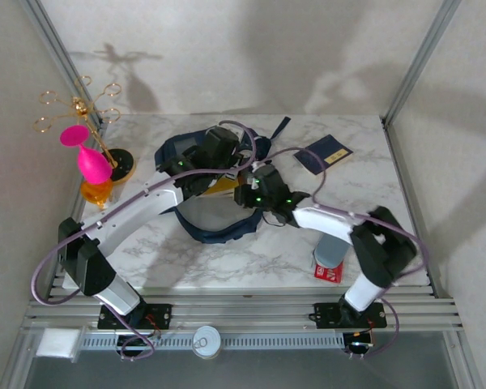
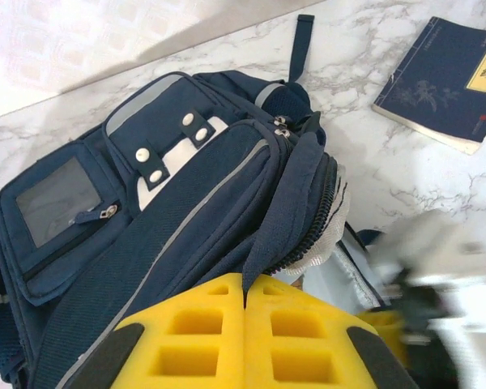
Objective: Pack the student bag
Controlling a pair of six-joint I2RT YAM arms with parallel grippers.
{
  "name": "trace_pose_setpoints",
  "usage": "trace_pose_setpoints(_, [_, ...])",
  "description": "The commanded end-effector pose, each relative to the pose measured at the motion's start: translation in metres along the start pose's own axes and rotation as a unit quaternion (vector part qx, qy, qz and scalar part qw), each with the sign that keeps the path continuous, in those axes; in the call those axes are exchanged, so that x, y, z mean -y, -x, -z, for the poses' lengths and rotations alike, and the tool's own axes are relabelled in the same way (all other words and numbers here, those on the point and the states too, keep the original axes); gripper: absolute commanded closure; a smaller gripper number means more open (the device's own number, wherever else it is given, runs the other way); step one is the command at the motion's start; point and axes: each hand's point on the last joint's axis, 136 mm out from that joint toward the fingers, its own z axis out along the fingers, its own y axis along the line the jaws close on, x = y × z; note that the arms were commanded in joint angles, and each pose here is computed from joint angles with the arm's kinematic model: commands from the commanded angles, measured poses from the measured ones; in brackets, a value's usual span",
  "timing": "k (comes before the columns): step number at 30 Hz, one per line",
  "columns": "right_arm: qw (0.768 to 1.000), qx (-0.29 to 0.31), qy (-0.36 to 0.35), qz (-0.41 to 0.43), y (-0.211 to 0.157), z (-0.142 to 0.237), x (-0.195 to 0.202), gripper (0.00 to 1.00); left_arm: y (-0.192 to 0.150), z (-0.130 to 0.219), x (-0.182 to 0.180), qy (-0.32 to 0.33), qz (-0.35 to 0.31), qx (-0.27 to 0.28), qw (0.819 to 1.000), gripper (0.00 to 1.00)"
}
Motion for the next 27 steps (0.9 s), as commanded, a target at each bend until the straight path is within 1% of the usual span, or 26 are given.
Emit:
trace_pose_setpoints(1, [0.998, 0.046, -0.038, -0.034, 0.028, 0.044, 0.032, 0.61, 0.025, 0.024, 0.001, -0.020, 0.049, 0.058, 0.997, 1.00])
trace_pose_setpoints(4, [0.990, 0.055, -0.093, -0.089, 0.039, 0.071, 0.081, 0.55, -0.001, 0.012, 0.012, -0.046, 0.059, 0.035, 0.997, 1.00])
trace_pose_setpoints(6, [0.980, 0.064, -0.138, -0.127, 0.047, 0.086, 0.122, 0.50, -0.022, 0.002, 0.020, -0.063, 0.072, 0.014, 0.995, 1.00])
trace_pose_setpoints(9, [0.965, 0.074, -0.178, -0.177, 0.060, 0.099, 0.167, 0.43, -0.054, -0.010, 0.038, -0.103, 0.093, -0.022, 0.990, 0.94])
trace_pose_setpoints(10, [0.959, 0.073, -0.191, -0.195, 0.063, 0.101, 0.180, 0.41, -0.064, -0.012, 0.045, -0.118, 0.100, -0.032, 0.987, 0.90])
trace_pose_setpoints(11, [0.954, 0.071, -0.199, -0.212, 0.067, 0.101, 0.191, 0.38, -0.073, -0.013, 0.056, -0.145, 0.109, -0.044, 0.982, 0.83])
trace_pose_setpoints(13, [0.943, 0.067, -0.217, -0.244, 0.072, 0.099, 0.215, 0.33, -0.085, -0.006, 0.081, -0.220, 0.130, -0.062, 0.965, 0.63])
trace_pose_setpoints(14, [0.936, 0.063, -0.225, -0.262, 0.073, 0.096, 0.227, 0.31, -0.085, -0.001, 0.090, -0.247, 0.144, -0.064, 0.956, 0.56])
trace_pose_setpoints(16, [0.924, 0.060, -0.236, -0.295, 0.076, 0.089, 0.247, 0.29, -0.077, 0.011, 0.098, -0.273, 0.171, -0.050, 0.945, 0.54])
trace_pose_setpoints(18, [0.911, 0.055, -0.250, -0.324, 0.081, 0.083, 0.265, 0.27, -0.066, 0.022, 0.099, -0.286, 0.206, -0.018, 0.936, 0.51])
trace_pose_setpoints(21, [0.899, 0.051, -0.263, -0.347, 0.086, 0.068, 0.284, 0.26, -0.058, 0.023, 0.104, -0.305, 0.259, 0.001, 0.917, 0.43])
trace_pose_setpoints(23, [0.892, 0.049, -0.265, -0.364, 0.090, 0.059, 0.294, 0.27, -0.057, 0.015, 0.111, -0.301, 0.266, -0.003, 0.916, 0.40])
trace_pose_setpoints(25, [0.881, 0.048, -0.282, -0.378, 0.090, 0.054, 0.306, 0.27, -0.059, 0.002, 0.114, -0.278, 0.268, -0.010, 0.922, 0.38])
trace_pose_setpoints(27, [0.878, 0.051, -0.284, -0.382, 0.093, 0.047, 0.312, 0.27, -0.059, -0.008, 0.118, -0.258, 0.270, -0.011, 0.928, 0.37])
